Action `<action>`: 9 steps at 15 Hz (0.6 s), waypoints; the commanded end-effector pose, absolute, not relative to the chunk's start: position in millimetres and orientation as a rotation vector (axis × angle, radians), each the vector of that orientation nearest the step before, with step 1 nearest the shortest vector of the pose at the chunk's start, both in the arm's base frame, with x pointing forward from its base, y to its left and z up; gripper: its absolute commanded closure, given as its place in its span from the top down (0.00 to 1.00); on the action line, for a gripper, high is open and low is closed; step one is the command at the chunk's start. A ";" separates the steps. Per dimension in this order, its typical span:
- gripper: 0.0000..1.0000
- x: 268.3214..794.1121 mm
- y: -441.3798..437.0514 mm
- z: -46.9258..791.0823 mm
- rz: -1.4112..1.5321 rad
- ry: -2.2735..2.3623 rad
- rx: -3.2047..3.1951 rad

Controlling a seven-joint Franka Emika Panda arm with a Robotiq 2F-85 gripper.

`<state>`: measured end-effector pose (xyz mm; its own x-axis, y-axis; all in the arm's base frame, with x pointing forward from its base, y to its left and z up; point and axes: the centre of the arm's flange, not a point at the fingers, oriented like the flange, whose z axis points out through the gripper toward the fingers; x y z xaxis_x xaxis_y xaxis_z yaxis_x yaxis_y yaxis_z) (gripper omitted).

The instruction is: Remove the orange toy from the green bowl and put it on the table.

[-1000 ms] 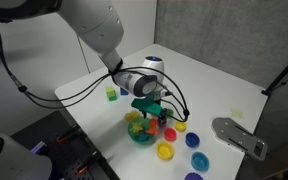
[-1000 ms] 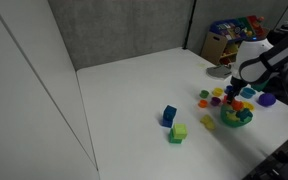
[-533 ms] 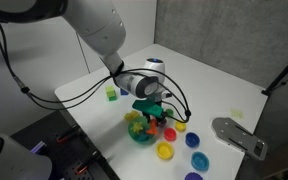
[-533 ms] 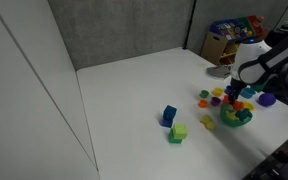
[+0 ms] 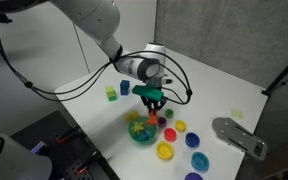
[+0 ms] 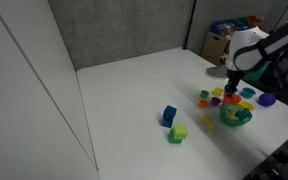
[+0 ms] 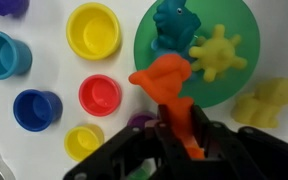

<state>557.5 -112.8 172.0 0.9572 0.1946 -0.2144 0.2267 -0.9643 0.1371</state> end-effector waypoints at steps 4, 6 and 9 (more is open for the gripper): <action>0.51 585.0 -56.6 249.1 -0.164 0.303 2.964; 0.58 587.2 -41.1 264.6 -0.126 0.308 2.960; 0.83 589.5 -24.1 292.4 -0.075 0.293 2.957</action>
<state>589.6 -35.2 260.4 0.9725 0.2164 -0.0861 0.2275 -0.9620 0.1512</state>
